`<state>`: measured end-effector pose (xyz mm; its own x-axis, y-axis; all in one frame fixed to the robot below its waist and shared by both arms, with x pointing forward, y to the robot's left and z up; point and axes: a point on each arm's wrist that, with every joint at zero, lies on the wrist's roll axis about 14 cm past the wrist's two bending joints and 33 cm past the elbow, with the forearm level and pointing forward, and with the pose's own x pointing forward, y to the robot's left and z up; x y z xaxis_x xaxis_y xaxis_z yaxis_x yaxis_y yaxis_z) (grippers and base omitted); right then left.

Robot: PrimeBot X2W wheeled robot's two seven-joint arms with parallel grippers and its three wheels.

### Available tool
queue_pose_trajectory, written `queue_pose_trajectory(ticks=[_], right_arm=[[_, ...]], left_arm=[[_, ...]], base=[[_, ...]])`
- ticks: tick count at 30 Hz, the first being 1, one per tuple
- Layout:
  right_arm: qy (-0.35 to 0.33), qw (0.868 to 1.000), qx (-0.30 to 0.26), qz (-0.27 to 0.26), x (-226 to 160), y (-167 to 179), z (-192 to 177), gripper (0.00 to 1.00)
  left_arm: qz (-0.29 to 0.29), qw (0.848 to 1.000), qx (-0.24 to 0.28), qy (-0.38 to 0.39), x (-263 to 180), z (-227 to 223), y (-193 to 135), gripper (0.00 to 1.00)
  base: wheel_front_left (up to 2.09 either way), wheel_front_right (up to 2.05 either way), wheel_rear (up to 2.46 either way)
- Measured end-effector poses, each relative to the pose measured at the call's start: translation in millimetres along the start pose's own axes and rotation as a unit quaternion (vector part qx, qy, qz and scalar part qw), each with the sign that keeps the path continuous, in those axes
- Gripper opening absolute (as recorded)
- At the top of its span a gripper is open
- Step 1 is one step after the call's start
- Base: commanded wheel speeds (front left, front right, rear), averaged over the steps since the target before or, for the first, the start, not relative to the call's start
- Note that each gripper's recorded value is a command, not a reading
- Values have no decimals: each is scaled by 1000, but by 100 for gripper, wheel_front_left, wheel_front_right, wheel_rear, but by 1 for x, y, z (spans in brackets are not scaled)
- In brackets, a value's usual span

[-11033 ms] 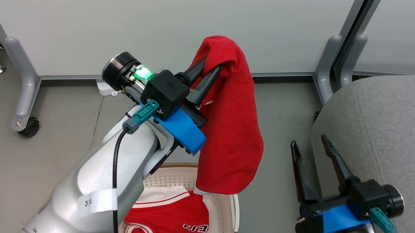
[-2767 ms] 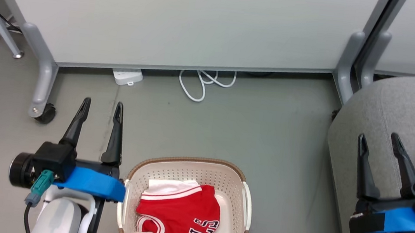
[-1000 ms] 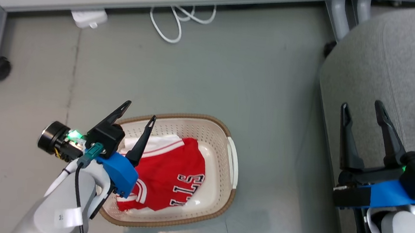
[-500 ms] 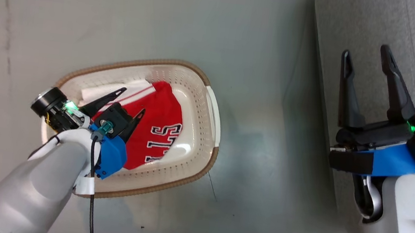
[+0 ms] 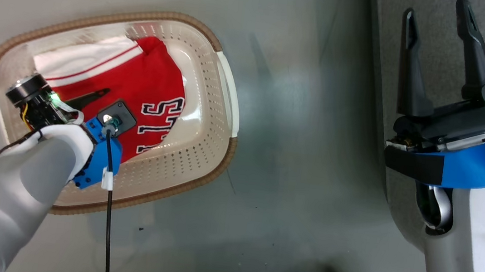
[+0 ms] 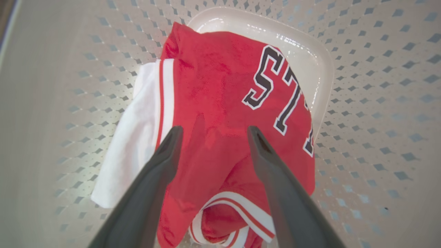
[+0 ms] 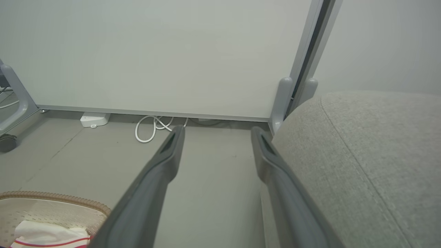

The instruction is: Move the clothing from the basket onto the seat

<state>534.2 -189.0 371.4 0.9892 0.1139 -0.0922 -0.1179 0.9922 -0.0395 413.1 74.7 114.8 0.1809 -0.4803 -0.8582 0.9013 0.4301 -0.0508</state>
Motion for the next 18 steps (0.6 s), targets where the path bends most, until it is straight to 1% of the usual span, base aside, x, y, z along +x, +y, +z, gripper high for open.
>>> queue_pose_trajectory(ticks=[3,11,18], right_arm=[[4,1000,-3,0,4,-2,-9,100],[28,1000,-10,1,6,-3,-39,100],[51,999,-15,-6,4,-8,-63,100]], left_arm=[[-13,999,2,33,13,-16,-2,100],[-35,996,-5,88,43,-47,-4,100],[-44,992,-10,114,62,-67,-3,100]], base=[[0,0,0],[0,0,0],[0,0,0]])
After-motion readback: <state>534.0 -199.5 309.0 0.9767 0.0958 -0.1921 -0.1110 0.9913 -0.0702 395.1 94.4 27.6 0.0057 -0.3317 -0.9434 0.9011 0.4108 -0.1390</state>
